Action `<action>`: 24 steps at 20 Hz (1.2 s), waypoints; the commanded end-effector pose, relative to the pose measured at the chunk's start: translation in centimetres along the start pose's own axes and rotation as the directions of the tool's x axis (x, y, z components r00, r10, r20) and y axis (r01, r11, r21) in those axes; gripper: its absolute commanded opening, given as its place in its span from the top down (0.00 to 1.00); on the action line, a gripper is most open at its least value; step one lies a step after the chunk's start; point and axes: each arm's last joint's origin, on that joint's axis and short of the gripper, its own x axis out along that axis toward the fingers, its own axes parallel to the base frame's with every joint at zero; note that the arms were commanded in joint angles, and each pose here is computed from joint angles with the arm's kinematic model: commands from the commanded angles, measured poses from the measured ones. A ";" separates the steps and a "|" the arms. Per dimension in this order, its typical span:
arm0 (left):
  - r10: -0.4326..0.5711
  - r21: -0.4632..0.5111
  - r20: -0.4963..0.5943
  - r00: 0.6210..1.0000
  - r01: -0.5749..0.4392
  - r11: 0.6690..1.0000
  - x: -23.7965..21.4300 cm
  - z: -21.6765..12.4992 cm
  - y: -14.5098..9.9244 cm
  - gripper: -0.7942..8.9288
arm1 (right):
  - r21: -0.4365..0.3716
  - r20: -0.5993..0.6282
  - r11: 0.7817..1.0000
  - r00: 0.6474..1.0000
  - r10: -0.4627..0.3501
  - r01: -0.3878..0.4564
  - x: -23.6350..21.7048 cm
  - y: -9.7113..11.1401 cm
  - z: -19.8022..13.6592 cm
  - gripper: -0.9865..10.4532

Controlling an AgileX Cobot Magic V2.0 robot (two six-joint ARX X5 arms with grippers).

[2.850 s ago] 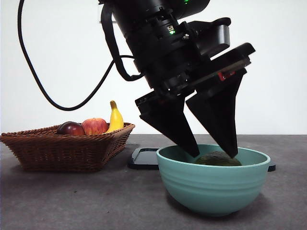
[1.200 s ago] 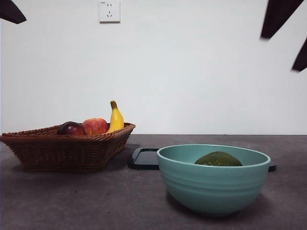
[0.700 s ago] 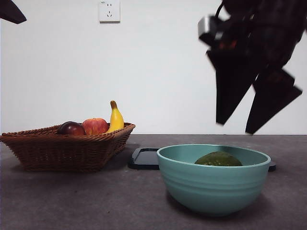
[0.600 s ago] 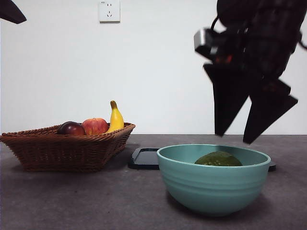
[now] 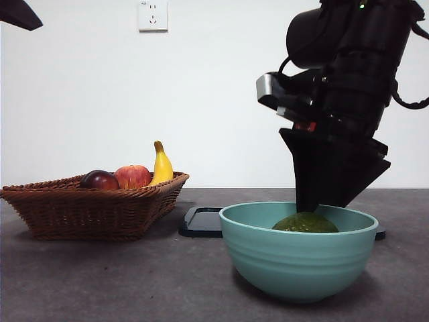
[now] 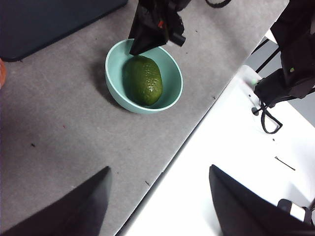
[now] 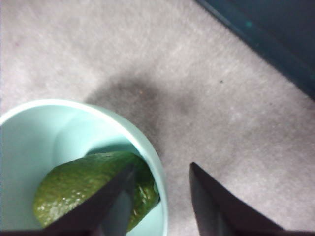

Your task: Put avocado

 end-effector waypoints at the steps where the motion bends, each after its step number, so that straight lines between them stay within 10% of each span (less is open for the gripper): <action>1: -0.011 0.023 0.008 1.000 0.011 1.000 -0.1 0.3 -0.2 0.60 | -0.026 -0.010 1.000 1.000 0.004 -0.005 0.5 0.3 0.3 0.83; 14: -0.010 0.030 0.008 1.000 0.010 0.999 -0.1 0.3 -0.2 0.60 | 0.002 0.197 0.999 0.980 -0.041 0.042 -4.8 0.3 3.3 0.91; 24: -0.010 0.030 0.006 1.000 0.010 1.000 -0.1 0.3 -0.2 0.60 | 0.195 0.263 0.974 0.950 -0.166 0.116 -5.0 -7.8 8.3 0.91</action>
